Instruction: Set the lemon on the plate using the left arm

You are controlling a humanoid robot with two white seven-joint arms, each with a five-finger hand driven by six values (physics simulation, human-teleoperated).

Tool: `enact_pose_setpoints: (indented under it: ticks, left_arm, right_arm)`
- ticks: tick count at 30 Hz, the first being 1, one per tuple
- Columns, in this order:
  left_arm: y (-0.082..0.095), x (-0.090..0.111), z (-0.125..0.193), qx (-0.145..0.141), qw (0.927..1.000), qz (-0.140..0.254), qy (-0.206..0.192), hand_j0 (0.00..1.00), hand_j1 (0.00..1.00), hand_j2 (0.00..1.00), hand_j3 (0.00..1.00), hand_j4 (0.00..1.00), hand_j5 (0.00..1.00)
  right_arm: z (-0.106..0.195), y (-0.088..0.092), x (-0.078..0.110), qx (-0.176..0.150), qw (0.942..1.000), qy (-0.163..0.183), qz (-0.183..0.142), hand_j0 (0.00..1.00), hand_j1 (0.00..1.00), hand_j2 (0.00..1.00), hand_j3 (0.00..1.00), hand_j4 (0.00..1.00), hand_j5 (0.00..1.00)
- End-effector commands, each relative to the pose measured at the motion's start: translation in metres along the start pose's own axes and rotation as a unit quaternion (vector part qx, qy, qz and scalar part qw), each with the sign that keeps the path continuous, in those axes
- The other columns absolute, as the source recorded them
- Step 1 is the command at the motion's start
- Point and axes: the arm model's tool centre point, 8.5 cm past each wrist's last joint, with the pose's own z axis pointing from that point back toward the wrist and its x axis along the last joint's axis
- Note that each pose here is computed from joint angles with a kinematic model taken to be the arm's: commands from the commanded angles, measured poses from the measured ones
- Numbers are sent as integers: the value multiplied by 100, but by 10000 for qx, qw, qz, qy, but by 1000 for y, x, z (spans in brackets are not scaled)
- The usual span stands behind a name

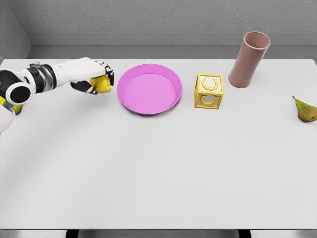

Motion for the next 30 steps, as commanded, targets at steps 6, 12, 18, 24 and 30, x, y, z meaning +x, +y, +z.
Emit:
enact_pose_setpoints:
  ticks: [6,12,18,24,30]
  left_arm:
    - [6,13,-22,87,9997,133,-174,36,36,36,36,36,36]
    - [12,26,-36,129,9994,76,-310,35,35,35,35,35,35]
    - [19,40,-49,181,9989,10,-433,34,34,34,34,34,34]
    - [27,51,-67,216,9984,38,-526,34,34,34,34,34,34]
    - [35,72,-86,217,9972,-24,-715,34,34,34,34,34,34]
  right_arm:
    - [0,0,0,0,10000,-1,-3,100,100,100,100,100,100]
    - [0,0,0,0,10000,-1,-3,100,100,100,100,100,100]
    - [0,0,0,0,10000,-1,-3,100,100,100,100,100,100]
    - [0,0,0,2,10000,-1,4,100,100,100,100,100,100]
    - [0,0,0,2,10000,-1,4,100,100,100,100,100,100]
